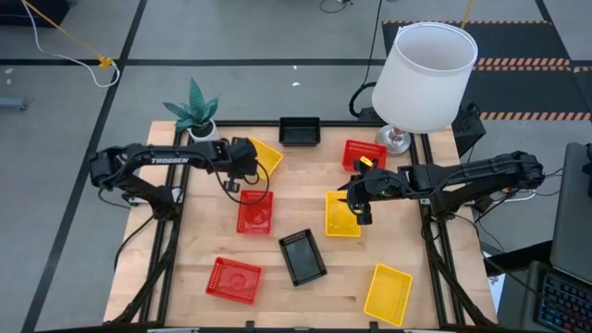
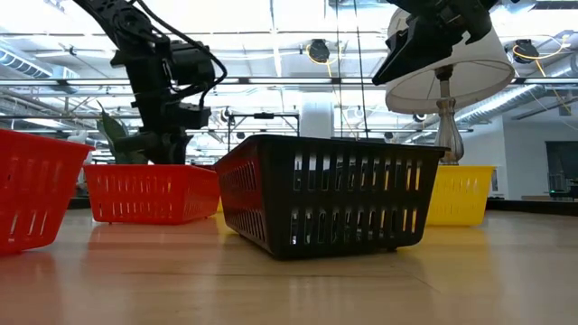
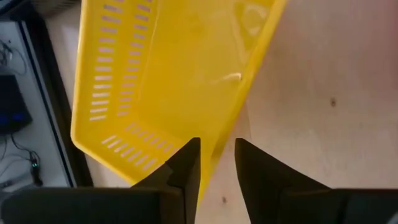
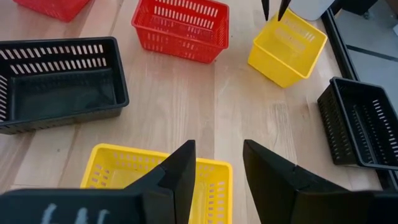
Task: Stack baskets by color
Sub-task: Stack the top yellow basket on the middle yellow basket
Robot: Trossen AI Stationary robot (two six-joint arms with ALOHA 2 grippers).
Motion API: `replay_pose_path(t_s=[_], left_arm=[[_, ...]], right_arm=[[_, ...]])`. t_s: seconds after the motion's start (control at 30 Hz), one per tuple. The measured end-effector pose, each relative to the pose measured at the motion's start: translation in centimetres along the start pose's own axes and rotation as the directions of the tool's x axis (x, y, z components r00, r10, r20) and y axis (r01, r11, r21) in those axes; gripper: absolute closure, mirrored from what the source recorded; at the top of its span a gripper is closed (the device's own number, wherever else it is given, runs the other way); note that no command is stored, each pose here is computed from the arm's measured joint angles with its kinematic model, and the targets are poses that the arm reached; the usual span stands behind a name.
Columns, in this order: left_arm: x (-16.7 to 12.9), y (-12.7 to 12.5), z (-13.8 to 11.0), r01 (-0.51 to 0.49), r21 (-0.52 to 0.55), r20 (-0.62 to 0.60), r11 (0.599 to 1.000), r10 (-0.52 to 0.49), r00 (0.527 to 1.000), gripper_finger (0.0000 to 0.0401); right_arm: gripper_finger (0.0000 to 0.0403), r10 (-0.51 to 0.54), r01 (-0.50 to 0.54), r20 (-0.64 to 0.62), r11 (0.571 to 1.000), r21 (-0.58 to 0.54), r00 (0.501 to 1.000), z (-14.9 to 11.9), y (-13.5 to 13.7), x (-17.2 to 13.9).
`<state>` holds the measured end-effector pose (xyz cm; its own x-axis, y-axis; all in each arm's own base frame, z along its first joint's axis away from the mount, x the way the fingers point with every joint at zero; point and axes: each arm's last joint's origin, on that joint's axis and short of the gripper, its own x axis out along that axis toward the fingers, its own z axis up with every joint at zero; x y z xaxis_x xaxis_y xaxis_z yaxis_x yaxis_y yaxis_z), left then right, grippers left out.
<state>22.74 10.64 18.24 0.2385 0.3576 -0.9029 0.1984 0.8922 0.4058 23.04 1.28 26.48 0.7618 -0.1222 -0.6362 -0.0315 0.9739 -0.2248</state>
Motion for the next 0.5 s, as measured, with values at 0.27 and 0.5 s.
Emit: replay_pose_path(t_s=[0.27, 0.5], left_arm=[[0.5, 0.6, -0.6, 0.042, 0.007, 0.018, 0.999, -0.042, 0.999, 0.0308], [1.4, 0.8, -0.4, 0.045, 0.037, 0.014, 0.998, -0.045, 0.999, 0.0309]], right_arm=[[0.0273, 0.000, 0.000, 0.000, 1.000, 0.000, 1.000, 0.0, 0.0, 0.0], [0.0273, 0.002, -0.002, 0.000, 1.000, -0.001, 1.000, 0.0, 0.0, 0.0]])
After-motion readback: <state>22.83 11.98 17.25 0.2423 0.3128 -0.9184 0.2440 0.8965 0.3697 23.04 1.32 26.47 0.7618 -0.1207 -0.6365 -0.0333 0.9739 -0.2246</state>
